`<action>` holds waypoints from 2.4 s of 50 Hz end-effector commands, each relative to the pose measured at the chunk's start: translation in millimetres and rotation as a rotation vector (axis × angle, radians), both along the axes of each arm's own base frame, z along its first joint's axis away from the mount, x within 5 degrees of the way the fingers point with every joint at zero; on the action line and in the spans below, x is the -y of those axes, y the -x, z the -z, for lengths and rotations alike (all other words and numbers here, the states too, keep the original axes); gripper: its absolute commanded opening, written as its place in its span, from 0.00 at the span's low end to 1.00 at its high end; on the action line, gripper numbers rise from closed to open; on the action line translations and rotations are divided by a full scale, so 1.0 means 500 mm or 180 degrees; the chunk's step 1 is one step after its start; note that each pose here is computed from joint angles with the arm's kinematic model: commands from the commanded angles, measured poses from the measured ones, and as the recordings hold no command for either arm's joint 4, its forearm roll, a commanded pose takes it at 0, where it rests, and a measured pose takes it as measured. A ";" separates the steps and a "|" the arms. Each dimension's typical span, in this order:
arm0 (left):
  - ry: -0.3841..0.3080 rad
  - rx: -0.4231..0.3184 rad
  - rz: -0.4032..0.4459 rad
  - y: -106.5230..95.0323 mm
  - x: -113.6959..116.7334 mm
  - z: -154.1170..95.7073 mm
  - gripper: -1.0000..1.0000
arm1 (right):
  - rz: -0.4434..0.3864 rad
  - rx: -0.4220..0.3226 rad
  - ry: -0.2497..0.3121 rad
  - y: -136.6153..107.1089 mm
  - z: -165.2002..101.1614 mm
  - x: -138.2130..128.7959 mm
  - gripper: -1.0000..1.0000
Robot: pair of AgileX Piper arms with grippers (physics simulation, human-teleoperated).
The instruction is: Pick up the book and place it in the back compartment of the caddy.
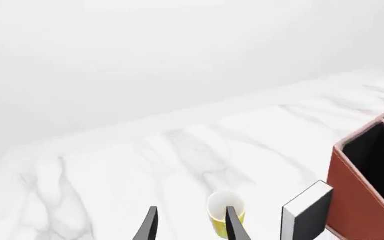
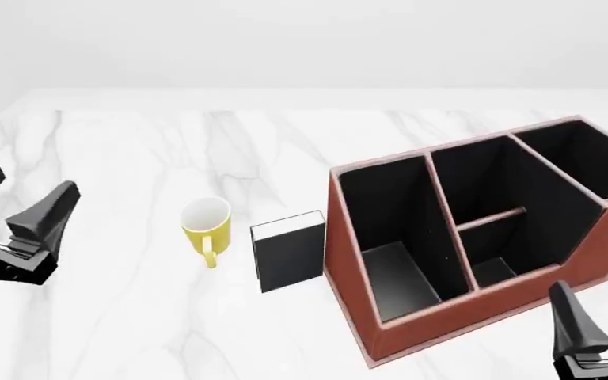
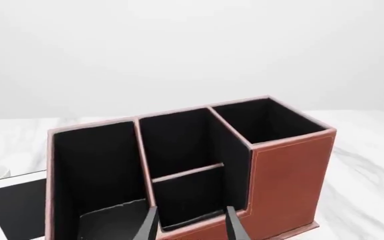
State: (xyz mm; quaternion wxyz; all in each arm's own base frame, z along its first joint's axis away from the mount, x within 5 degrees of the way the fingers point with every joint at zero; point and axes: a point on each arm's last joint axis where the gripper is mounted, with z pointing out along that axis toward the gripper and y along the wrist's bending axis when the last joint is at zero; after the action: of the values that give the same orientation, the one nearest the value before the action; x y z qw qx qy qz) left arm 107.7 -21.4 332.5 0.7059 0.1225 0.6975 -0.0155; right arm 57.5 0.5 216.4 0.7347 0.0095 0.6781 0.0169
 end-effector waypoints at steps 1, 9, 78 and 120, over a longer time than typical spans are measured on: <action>-0.0502 -0.0111 0.0526 -0.080 0.067 -0.140 1.00 | -0.0013 -0.0013 -0.0002 -0.003 -0.001 0.000 1.00; -0.0997 -0.0214 0.0876 -0.148 0.133 -0.249 1.00 | -0.0016 -0.0019 -0.0002 -0.005 -0.001 -0.001 1.00; -0.2006 -0.1494 0.2067 -0.310 0.444 -0.032 1.00 | -0.0028 -0.0002 0.0027 -0.003 0.000 -0.001 1.00; -0.2049 -0.1855 0.2041 -0.310 0.437 0.047 1.00 | -0.0031 -0.0003 0.0028 -0.002 0.001 -0.001 1.00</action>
State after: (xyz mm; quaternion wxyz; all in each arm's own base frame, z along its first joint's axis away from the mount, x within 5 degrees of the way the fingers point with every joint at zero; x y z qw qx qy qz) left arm 254.6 -242.5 315.7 0.3676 0.5354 0.7585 -0.0542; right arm 58.7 1.1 215.8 0.7343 0.0034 0.6786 0.0176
